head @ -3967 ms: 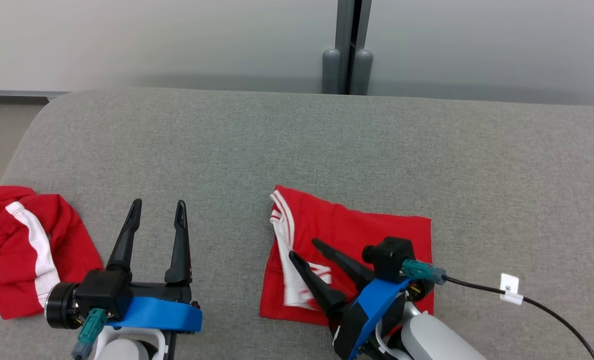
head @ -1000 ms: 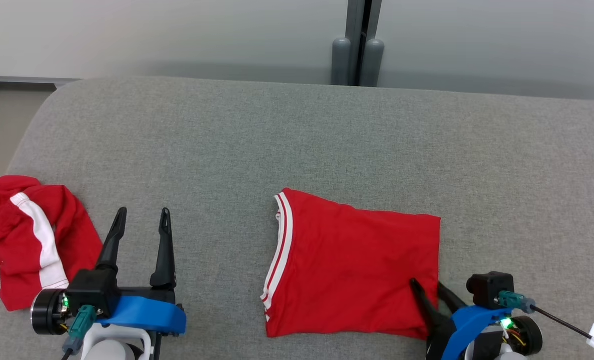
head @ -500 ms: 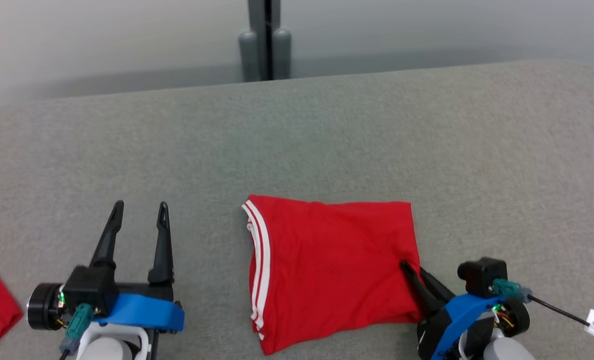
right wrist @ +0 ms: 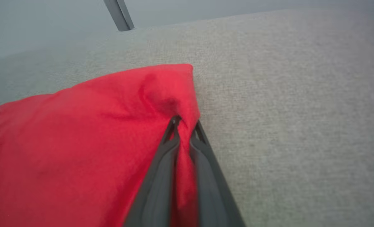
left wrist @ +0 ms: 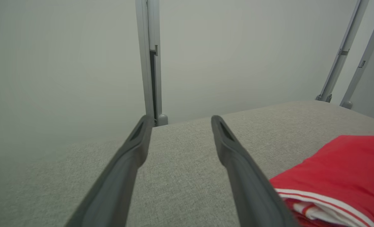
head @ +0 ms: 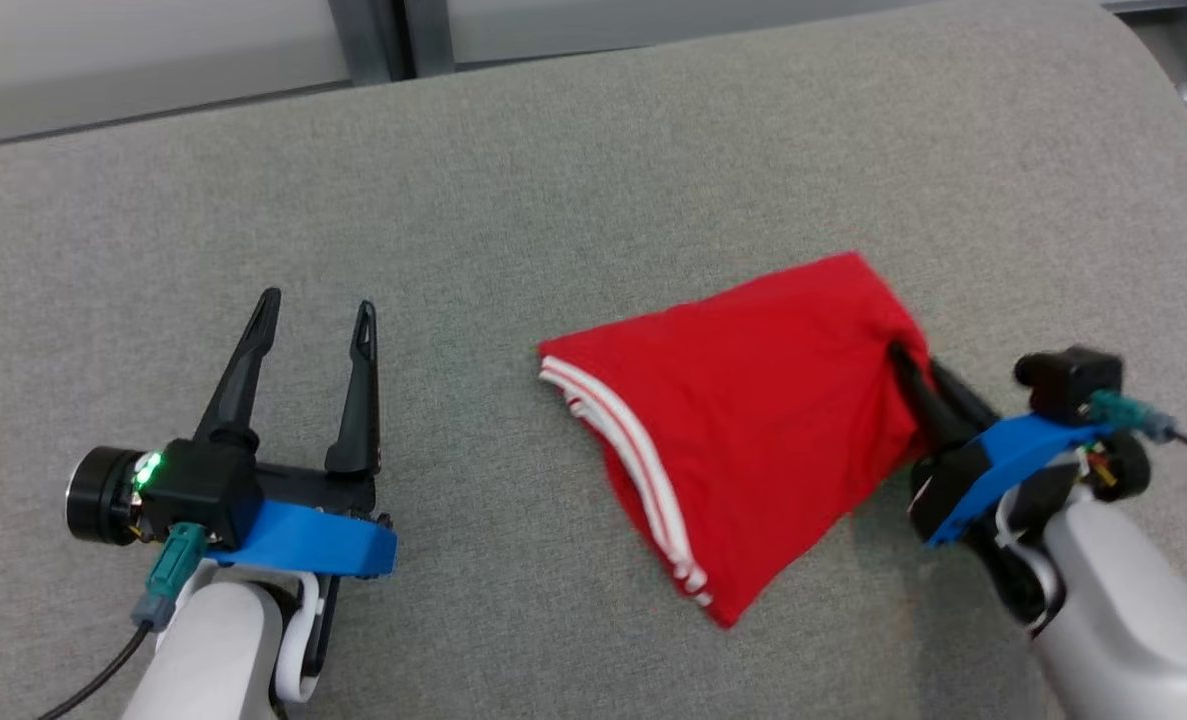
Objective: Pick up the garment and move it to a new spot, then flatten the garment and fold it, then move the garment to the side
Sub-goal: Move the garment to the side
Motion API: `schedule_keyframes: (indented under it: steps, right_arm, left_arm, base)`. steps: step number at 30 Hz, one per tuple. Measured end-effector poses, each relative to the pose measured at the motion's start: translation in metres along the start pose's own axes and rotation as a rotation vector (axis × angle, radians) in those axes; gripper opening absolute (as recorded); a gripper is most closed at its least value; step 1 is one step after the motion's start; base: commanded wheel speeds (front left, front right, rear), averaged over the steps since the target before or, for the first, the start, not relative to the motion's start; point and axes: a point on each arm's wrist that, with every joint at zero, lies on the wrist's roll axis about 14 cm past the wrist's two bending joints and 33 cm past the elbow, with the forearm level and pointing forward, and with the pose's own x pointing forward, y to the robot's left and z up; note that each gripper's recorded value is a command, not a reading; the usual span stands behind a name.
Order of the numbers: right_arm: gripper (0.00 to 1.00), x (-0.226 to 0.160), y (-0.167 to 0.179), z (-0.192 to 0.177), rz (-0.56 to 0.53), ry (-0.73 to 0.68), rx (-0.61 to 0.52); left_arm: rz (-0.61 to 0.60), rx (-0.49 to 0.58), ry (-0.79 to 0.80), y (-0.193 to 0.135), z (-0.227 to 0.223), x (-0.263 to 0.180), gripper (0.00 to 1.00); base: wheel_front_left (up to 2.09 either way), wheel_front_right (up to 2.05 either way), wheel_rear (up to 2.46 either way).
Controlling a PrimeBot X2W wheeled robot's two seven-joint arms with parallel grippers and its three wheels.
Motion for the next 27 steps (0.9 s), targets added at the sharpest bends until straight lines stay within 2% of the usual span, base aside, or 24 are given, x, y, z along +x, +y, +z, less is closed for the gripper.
schedule_keyframes:
  steps: [6, 7, 9, 10, 11, 13, 23, 24, 26, 27]
  right_arm:
    - [0.00, 0.026, -0.077, 0.044, -0.156, -0.066, -0.080]
    - [0.00, 0.029, -0.104, 0.052, -0.216, -0.067, -0.115]
    - [0.00, 0.029, -0.116, 0.057, -0.243, -0.074, -0.128]
    - [0.00, 0.029, -0.139, 0.063, -0.297, -0.076, -0.151]
    - [0.00, 0.029, -0.139, 0.063, -0.297, -0.076, -0.151]
    - [0.00, 0.029, -0.160, 0.072, -0.351, -0.086, -0.189]
    - [0.00, 0.023, -0.201, 0.075, -0.468, -0.057, -0.268]
    - [0.16, 0.023, -0.201, 0.075, -0.468, -0.057, -0.268]
    - [0.68, 0.024, -0.202, 0.072, -0.475, -0.053, -0.274]
    - [1.00, 0.024, -0.202, 0.073, -0.477, -0.057, -0.271]
  left_arm:
    - [-0.052, 0.000, -0.004, -0.006, -0.009, 0.023, 1.00]
    - [-0.067, -0.001, -0.004, -0.008, -0.012, 0.028, 1.00]
    - [-0.067, 0.004, -0.003, -0.006, -0.014, 0.031, 1.00]
    - [-0.070, 0.005, 0.001, -0.004, -0.018, 0.033, 1.00]
    - [-0.070, 0.005, 0.001, -0.004, -0.018, 0.033, 1.00]
    - [-0.074, 0.008, 0.012, -0.003, -0.025, 0.035, 1.00]
    - [-0.097, 0.013, 0.017, -0.004, -0.033, 0.043, 1.00]
    - [-0.097, 0.013, 0.017, -0.004, -0.033, 0.043, 1.00]
    - [-0.096, 0.016, 0.016, -0.002, -0.033, 0.043, 1.00]
    - [-0.095, 0.017, 0.019, -0.002, -0.034, 0.042, 1.00]
  base:
    - [0.00, 0.00, 0.00]
    - [0.00, 0.00, 0.00]
    - [0.00, 0.00, 0.00]
    - [0.00, 0.00, 0.00]
    - [0.00, 0.00, 0.00]
    - [0.00, 0.00, 0.00]
    - [0.00, 0.00, 0.00]
    - [0.00, 0.00, 0.00]
    - [0.00, 0.00, 0.00]
    - [0.00, 0.00, 0.00]
